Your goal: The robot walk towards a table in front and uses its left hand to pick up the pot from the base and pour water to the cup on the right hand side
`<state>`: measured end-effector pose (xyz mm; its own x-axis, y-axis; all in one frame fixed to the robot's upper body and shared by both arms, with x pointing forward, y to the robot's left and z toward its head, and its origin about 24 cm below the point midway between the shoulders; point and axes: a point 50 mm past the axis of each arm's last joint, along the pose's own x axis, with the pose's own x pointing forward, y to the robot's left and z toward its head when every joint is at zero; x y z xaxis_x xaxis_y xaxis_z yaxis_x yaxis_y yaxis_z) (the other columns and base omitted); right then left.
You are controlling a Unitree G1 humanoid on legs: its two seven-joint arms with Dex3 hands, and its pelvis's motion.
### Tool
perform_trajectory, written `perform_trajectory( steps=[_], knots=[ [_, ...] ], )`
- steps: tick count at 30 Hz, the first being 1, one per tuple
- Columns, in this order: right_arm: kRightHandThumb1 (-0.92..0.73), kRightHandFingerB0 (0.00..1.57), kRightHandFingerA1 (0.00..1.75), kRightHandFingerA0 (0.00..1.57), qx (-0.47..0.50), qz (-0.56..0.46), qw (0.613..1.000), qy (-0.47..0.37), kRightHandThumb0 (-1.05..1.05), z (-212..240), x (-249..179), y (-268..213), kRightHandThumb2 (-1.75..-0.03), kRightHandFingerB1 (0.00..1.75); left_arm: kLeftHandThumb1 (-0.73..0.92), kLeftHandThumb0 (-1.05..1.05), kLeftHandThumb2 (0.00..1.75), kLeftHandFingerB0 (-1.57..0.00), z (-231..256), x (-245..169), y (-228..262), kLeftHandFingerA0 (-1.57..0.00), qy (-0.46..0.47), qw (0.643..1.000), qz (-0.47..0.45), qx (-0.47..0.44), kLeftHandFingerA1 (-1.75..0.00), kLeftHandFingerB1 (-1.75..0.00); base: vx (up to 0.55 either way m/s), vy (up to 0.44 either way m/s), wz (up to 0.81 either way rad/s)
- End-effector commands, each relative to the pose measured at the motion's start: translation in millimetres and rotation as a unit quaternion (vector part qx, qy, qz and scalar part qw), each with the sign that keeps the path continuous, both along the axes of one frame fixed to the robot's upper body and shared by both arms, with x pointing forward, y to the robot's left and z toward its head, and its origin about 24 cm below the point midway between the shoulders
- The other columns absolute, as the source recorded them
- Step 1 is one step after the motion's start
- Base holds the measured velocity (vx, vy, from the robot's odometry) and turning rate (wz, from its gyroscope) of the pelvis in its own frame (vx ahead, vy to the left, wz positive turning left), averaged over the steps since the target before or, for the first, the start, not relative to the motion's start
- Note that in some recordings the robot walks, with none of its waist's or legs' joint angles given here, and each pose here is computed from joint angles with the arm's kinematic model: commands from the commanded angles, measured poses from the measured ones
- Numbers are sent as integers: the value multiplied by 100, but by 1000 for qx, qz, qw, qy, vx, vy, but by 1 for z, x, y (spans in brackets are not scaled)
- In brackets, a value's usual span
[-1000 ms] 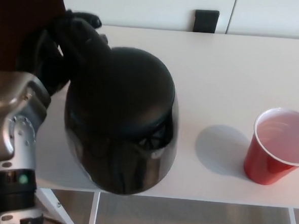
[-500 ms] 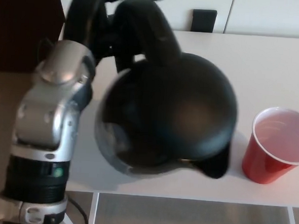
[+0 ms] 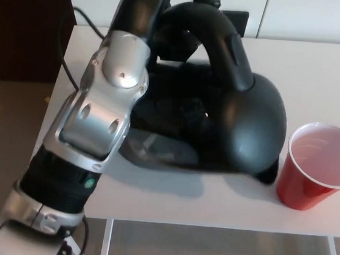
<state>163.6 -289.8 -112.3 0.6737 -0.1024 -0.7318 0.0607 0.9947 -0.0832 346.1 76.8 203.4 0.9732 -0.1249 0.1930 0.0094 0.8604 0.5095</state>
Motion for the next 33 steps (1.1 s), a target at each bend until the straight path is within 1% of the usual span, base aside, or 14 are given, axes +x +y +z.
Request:
perform_trajectory(
  steps=[1,2,3,4,5,9,13,15,23,25,26,28,29,33],
  knots=[
    [-22,61,78,89,-16,31,999,-4,-71,4,10,3,-85,77,67,-26,57,-77,81,-4,1,-78,-276,945,114,131,-175,-101,0,0,0],
    [-22,61,78,89,-16,30,999,-4,-71,4,10,3,-85,77,67,-26,57,-77,82,-3,2,-78,-277,944,117,132,-175,-101,0,0,0],
    [-30,65,73,91,-20,29,999,-3,-68,4,11,3,-71,75,67,-28,59,-70,84,0,4,-80,-283,940,129,143,-175,-129,0,0,0],
    [-30,65,73,93,-22,29,999,-2,-68,4,12,4,-70,75,54,-31,86,-75,87,2,5,-114,-294,933,133,161,-139,-114,0,0,0],
    [-29,65,74,93,-21,27,999,-3,-67,4,13,4,-69,76,72,-18,60,-58,90,4,5,-76,-304,926,132,180,-175,-154,0,0,0],
    [-21,61,77,90,-25,31,999,-2,-67,4,15,6,-82,75,70,-10,61,-57,101,7,4,-77,-317,915,127,214,-175,-154,0,0,0],
    [-28,64,73,92,-23,28,999,-4,-63,4,17,8,-70,75,57,-7,55,-57,117,7,-2,-80,-341,901,129,233,-175,-158,0,0,0],
    [-21,62,79,90,-26,35,999,-6,-68,5,18,9,-84,77,59,-6,56,-56,123,7,-6,-79,-350,897,129,238,-175,-158,0,0,0],
    [-26,67,74,97,-29,28,999,1,-68,4,21,11,-66,76,64,-8,63,-61,130,5,-17,-83,-361,897,115,229,-175,-154,0,0,0],
    [-16,64,77,90,-28,29,999,2,-75,4,20,11,-84,76,59,-6,59,-60,130,3,-22,-83,-365,896,109,228,-175,-156,0,0,0],
    [-29,67,71,94,-28,31,999,2,-66,4,21,11,-66,75,56,-6,57,-60,129,1,-28,-83,-370,895,102,227,-175,-155,0,0,0],
    [-29,68,71,95,-29,33,999,3,-68,4,21,12,-67,75,57,-6,57,-60,129,0,-29,-82,-373,894,98,226,-175,-155,0,0,0],
    [-18,65,75,88,-29,36,999,2,-75,4,21,12,-86,77,59,-8,57,-57,128,-1,-31,-80,-375,895,92,224,-175,-155,0,0,0],
    [-21,62,77,92,-32,46,998,0,-69,4,22,12,-84,75,62,-5,63,-59,127,-6,-37,-81,-379,896,78,217,-175,-153,0,0,0]
  ],
)
